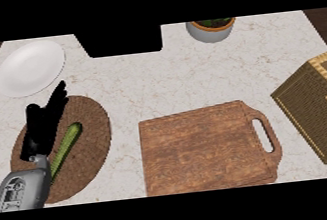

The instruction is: Pick the bell pepper from the cutting board and place it in the basket

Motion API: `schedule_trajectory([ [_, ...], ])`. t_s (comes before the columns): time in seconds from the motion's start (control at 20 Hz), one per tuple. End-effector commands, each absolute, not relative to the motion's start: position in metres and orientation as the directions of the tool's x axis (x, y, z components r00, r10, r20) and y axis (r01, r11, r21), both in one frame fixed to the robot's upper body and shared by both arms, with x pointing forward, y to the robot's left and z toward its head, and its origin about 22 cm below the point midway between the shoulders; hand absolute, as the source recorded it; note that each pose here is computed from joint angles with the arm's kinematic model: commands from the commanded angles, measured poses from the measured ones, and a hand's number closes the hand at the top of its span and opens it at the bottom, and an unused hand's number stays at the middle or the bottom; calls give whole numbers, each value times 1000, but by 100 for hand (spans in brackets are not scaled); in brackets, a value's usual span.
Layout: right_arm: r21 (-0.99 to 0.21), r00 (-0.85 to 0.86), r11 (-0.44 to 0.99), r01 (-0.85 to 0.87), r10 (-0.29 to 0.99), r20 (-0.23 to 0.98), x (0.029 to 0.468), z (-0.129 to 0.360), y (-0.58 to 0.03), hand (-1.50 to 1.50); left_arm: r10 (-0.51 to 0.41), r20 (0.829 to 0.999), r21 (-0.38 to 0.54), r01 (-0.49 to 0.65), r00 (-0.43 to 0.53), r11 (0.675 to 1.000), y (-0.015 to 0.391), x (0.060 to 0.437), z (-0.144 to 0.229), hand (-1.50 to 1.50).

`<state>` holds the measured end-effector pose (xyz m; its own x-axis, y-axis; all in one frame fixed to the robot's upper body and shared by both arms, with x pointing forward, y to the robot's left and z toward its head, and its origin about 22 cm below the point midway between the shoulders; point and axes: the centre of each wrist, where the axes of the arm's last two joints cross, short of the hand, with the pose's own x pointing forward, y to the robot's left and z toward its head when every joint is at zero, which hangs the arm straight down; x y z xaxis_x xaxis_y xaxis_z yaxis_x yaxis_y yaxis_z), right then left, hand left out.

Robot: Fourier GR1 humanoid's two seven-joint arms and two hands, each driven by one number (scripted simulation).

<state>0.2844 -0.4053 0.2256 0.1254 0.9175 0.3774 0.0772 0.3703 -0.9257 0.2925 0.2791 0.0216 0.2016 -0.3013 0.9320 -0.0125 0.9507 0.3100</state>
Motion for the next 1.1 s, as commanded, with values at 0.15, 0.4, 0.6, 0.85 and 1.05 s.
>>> schedule_trajectory([
  [0.15,-843,164,534,71,827,538,297,186,-419,-150,-291,936,298,-8,198,954,274,288,33,0],
  [0.4,-779,79,597,194,782,619,294,168,-441,-150,-309,927,317,-5,211,948,285,299,24,0],
  [0.6,-694,56,638,333,721,691,281,196,-451,-150,-303,932,311,-8,199,950,277,300,30,0],
  [0.85,-594,71,626,505,655,752,263,205,-488,-150,-289,938,297,-17,192,955,280,289,24,0],
  [1.05,-548,151,638,541,568,809,245,205,-508,-150,-312,925,321,-9,219,947,285,287,11,0],
])
